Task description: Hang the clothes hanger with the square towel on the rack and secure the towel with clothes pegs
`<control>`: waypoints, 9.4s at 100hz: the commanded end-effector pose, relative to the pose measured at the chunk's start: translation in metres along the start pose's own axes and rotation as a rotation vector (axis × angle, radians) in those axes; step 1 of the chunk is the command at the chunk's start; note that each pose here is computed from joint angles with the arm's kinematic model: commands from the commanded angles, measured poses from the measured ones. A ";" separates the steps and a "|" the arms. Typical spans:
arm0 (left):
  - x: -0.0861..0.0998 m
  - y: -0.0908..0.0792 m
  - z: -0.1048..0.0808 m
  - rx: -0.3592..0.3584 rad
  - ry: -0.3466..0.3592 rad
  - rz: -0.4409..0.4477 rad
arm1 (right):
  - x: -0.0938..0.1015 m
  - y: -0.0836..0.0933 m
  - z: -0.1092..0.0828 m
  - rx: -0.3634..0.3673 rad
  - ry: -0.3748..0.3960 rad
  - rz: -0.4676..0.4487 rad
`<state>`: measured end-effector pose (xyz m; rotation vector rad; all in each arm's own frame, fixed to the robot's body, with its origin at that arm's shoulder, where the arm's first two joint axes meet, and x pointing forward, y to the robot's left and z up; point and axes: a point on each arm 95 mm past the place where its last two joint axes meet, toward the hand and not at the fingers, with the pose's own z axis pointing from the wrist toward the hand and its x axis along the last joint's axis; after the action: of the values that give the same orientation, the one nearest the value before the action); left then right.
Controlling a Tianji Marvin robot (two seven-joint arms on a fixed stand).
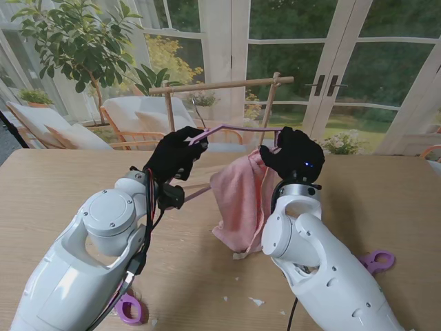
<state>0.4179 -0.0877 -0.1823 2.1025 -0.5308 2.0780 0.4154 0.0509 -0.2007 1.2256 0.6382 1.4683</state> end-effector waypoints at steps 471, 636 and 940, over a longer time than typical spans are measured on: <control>-0.043 0.008 -0.031 -0.223 0.065 0.572 | 0.033 0.014 0.011 -0.023 0.247 0.456; -0.054 0.025 0.012 -0.061 -0.180 0.371 | 0.061 0.019 -0.007 0.025 0.324 0.527; -0.007 -0.005 0.014 -0.028 0.047 0.562 | 0.050 0.012 -0.018 0.232 0.363 0.483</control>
<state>0.4331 -0.0803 -0.1881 2.0597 -1.2700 2.3637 0.4015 0.0926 -0.1805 1.3564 0.7956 2.0741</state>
